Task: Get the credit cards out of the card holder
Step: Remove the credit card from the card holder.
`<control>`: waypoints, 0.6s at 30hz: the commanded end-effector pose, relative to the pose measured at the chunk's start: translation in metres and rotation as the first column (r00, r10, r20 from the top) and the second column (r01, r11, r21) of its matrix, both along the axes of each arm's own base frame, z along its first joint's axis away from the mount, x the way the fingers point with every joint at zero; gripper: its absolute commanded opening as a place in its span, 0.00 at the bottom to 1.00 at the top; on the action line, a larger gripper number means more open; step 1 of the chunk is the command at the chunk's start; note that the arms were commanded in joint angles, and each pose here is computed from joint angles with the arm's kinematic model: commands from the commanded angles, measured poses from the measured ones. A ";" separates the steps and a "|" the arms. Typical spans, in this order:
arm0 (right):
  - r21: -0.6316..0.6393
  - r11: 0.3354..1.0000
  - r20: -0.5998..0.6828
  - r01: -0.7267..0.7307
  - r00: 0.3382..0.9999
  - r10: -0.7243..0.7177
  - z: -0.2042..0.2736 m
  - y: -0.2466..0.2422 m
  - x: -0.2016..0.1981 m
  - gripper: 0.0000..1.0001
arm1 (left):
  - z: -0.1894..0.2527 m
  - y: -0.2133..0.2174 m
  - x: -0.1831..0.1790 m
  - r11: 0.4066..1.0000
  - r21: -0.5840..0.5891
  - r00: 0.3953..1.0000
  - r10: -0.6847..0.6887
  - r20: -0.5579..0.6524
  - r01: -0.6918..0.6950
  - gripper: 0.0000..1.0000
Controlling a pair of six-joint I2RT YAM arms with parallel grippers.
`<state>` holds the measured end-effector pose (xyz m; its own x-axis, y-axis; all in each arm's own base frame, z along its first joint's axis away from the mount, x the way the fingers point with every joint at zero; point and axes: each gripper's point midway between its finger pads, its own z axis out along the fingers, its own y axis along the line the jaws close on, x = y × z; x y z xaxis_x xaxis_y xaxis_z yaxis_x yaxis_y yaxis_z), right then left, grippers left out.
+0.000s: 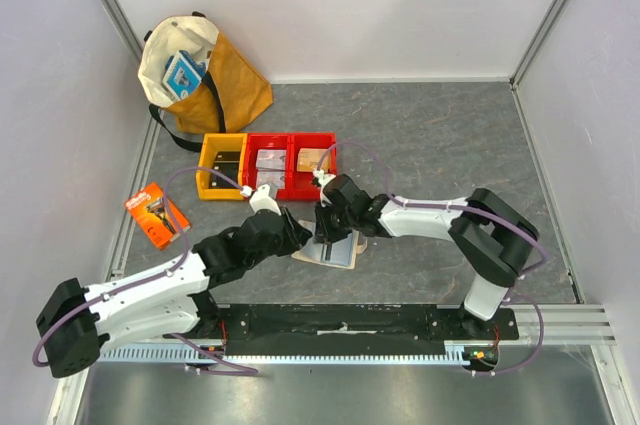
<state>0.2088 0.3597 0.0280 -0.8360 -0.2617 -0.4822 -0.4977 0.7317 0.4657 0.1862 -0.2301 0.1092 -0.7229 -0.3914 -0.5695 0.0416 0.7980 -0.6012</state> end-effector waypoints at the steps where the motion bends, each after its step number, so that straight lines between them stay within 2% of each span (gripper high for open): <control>1: 0.015 0.998 0.145 0.058 0.988 -0.060 0.047 -0.011 0.018 0.19 | 0.025 -0.024 0.013 0.995 -0.093 0.998 -0.032 0.056 0.037 0.31; 5: 0.006 0.985 0.194 0.170 0.967 -0.168 0.056 -0.040 0.026 0.19 | 0.016 -0.032 0.021 0.991 -0.117 0.998 -0.059 0.014 0.060 0.30; 9: -0.008 0.971 0.183 0.240 0.955 -0.235 0.048 -0.063 0.025 0.19 | 0.007 -0.043 0.024 0.986 -0.126 0.994 -0.108 -0.013 0.105 0.30; 14: -0.010 0.963 0.156 0.271 0.951 -0.266 0.034 -0.077 0.018 0.19 | 0.000 -0.059 0.024 0.978 -0.114 0.983 -0.180 -0.037 0.174 0.31; 18: -0.011 0.957 0.128 0.289 0.950 -0.285 0.022 -0.084 0.015 0.19 | -0.017 -0.056 0.029 0.984 -0.070 0.983 -0.168 -0.073 0.163 0.34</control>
